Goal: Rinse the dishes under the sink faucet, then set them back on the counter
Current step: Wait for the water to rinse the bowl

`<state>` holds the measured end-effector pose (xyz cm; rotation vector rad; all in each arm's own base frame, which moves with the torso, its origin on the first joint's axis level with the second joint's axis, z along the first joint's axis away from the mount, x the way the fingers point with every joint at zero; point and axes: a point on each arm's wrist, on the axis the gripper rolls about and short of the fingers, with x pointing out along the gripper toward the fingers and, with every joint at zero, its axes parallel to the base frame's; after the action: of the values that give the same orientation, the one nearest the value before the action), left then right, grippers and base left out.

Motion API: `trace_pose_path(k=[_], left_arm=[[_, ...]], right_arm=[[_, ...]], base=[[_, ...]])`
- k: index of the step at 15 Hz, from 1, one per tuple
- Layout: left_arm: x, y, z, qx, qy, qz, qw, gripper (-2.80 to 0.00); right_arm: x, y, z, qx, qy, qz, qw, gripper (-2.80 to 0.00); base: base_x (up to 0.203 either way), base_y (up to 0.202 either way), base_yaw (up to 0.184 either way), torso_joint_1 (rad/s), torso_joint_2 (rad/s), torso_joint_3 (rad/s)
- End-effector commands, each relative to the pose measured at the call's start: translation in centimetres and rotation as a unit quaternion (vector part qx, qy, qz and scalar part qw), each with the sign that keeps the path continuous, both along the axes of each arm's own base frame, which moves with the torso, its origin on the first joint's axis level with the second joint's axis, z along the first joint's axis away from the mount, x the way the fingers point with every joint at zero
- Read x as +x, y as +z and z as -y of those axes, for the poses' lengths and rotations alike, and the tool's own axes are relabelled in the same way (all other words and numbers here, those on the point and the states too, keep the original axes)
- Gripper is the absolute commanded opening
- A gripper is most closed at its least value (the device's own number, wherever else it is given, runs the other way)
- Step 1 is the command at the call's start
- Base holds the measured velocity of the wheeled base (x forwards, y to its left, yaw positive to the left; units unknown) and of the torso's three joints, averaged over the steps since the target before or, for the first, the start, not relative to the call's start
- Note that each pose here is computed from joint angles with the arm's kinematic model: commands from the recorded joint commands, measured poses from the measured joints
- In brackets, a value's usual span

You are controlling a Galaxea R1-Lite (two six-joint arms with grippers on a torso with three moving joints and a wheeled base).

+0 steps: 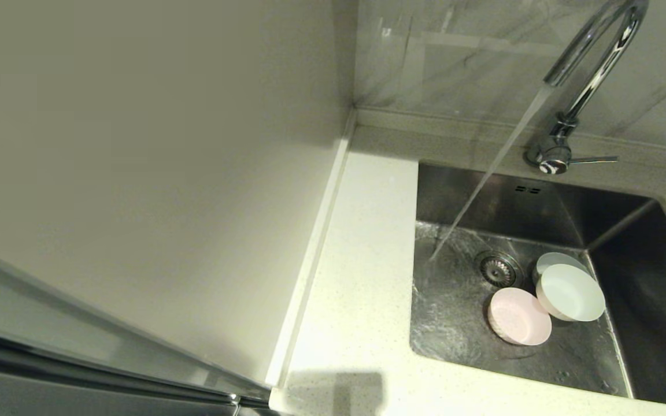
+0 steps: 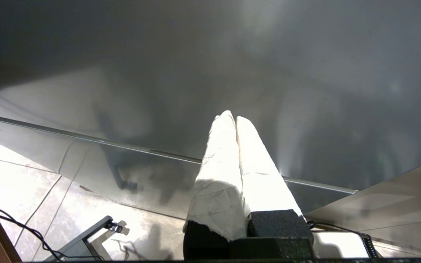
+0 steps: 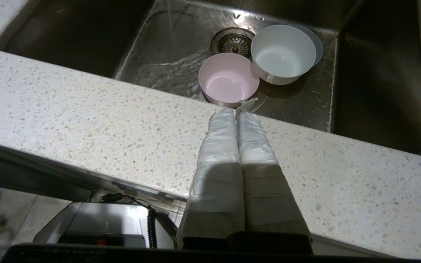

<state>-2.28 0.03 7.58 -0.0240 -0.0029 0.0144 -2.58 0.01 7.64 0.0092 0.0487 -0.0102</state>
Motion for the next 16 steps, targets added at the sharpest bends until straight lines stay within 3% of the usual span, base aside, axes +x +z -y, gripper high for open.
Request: trace_pose_path(k=[1,16], left_arm=[[-0.02,0.0,0.0,0.0,0.0,0.002,1.0,-2.8],[-0.02,0.0,0.0,0.0,0.0,0.002,1.0,-2.8]], right_arm=[[0.01,0.0,0.0,0.0,0.0,-0.001,1.0,-2.8],[0.01,0.0,0.0,0.0,0.0,-0.001,1.0,-2.8]], base=[[0.0,0.0,0.0,0.0,0.0,0.0],[0.0,0.0,0.0,0.0,0.0,0.0]])
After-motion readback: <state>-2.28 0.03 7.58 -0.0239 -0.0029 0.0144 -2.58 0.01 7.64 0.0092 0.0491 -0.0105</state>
